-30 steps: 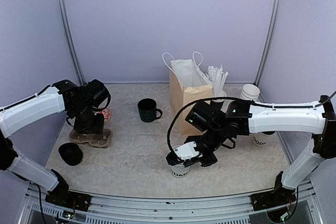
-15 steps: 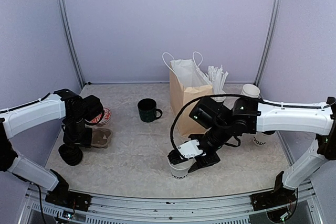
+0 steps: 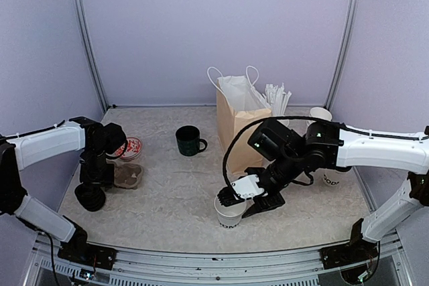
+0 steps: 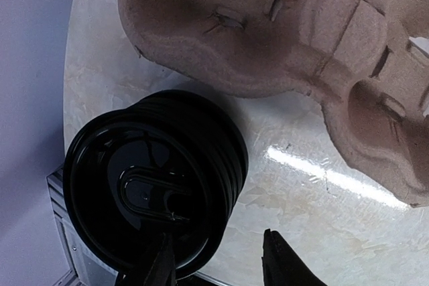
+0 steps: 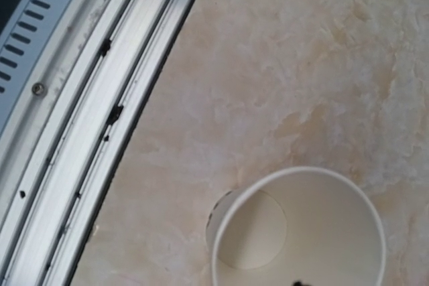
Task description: Pack the takeout coffee
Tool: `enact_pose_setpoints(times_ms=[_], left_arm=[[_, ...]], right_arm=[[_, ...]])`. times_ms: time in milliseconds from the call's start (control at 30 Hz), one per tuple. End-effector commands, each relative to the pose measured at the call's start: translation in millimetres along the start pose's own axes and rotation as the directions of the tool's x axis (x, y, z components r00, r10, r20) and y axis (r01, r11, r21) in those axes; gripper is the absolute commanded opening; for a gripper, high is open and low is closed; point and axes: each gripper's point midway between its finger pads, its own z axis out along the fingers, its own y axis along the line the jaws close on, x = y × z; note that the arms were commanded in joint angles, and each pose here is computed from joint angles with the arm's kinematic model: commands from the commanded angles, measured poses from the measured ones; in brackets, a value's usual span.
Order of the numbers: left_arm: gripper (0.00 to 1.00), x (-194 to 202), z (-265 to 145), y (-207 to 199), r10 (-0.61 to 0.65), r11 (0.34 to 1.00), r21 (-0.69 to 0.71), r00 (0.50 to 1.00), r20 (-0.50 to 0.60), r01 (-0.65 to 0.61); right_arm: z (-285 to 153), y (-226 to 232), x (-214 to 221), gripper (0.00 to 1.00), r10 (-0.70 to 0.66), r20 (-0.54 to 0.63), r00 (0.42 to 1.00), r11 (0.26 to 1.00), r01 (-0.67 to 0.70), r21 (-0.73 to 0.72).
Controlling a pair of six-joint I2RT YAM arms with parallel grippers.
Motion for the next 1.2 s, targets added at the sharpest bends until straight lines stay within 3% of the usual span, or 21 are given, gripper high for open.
enact_pose_setpoints(times_ms=[0, 767, 1167], left_arm=[[0.44, -3.7, 7.3, 1.7, -0.005, 1.000, -0.015, 1.000, 0.000, 0.005], [0.09, -4.4, 5.1, 3.6, -0.007, 1.000, -0.029, 1.000, -0.026, 0.006], [0.03, -17.6, -36.3, -22.7, 0.034, 0.999, 0.035, 0.998, 0.047, -0.036]], right_arm=[[-0.5, 3.5, 2.5, 0.49, 0.004, -0.007, 1.000, 1.000, -0.004, 0.000], [8.1, 3.6, 10.3, 0.47, 0.007, -0.033, 0.999, 1.000, -0.007, -0.011], [7.4, 3.2, 11.1, 0.47, 0.013, -0.048, 0.999, 1.000, -0.014, -0.018]])
